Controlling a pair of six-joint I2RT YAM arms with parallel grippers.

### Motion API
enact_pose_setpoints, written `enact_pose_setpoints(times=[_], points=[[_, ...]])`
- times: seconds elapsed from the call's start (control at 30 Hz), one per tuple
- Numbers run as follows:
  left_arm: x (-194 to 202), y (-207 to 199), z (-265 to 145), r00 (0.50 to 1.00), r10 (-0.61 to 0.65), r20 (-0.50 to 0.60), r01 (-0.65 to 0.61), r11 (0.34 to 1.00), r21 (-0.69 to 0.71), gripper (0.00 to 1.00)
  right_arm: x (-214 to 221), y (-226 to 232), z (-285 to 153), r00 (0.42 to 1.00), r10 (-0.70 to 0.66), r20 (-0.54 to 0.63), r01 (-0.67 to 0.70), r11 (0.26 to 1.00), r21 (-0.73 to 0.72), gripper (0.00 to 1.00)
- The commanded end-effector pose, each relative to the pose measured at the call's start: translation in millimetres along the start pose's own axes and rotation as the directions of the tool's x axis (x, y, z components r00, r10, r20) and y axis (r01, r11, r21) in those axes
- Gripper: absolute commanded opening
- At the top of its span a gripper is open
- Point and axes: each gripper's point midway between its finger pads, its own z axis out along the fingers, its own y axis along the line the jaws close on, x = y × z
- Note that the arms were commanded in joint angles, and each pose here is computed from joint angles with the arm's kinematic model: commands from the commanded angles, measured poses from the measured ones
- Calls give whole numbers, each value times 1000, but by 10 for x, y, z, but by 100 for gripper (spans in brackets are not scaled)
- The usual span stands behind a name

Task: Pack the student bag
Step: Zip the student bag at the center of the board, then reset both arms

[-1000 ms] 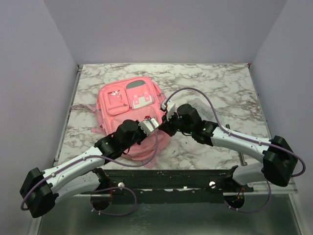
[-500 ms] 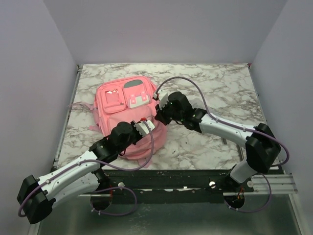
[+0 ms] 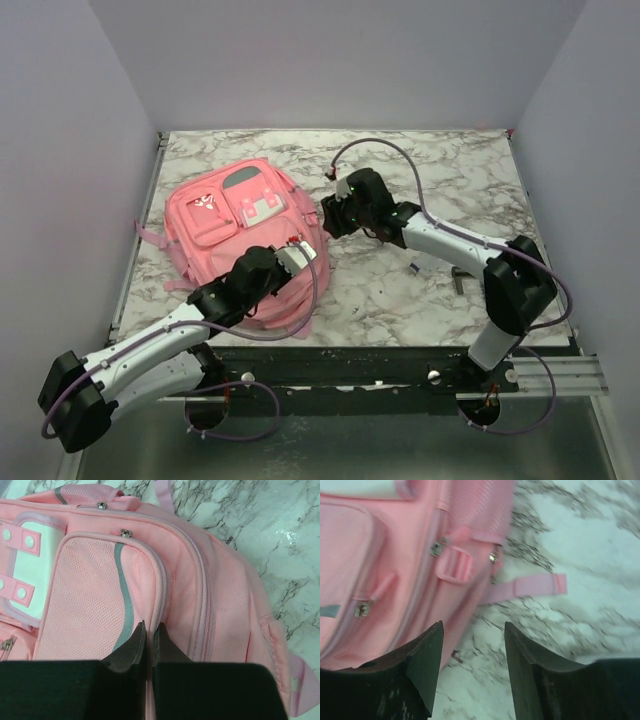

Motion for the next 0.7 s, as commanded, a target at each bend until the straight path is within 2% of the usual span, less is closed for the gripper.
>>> enact_pose_setpoints(times=[0.0,0.1,0.2,0.3,0.43,0.5,0.53,0.57,0.6,0.63,0.67], points=[[-444,-4,126,989,-130,70,129,991,18,0,51,-403,-439,986,164,37,-168,967,191,59],[-557,-102,210,982,-180,60,176,982,74,2,163,-656,-751,968,248,39,-248,921,300,70],[-673,-151,241,969,-241,54,233,965,118,14,212,-786,-1094,962,267,49,-266,891,369,74],[-783,-166,209,960,-275,48,265,953,145,38,129,-892,-1505,958,253,137,-288,852,438,83],[-1026,-15,22,954,-288,78,277,952,130,53,-39,-879,-2055,941,228,250,-321,833,451,98],[-1204,104,-120,948,-293,127,280,953,115,58,-148,-859,-2313,928,211,308,-336,829,446,100],[-1307,176,-211,940,-303,160,289,952,103,70,-212,-851,-2446,919,199,341,-344,828,443,100],[-1401,254,-303,931,-315,186,304,949,89,78,-265,-845,-2561,910,192,367,-352,825,441,100],[-1499,338,-412,919,-328,217,319,945,77,91,-320,-836,-2690,899,184,397,-362,823,438,100],[-1607,416,-533,907,-341,247,335,940,69,98,-374,-836,-2808,889,176,422,-370,819,439,100],[-1697,488,-656,895,-349,277,346,936,63,98,-431,-823,-2935,879,162,449,-373,820,434,100]])
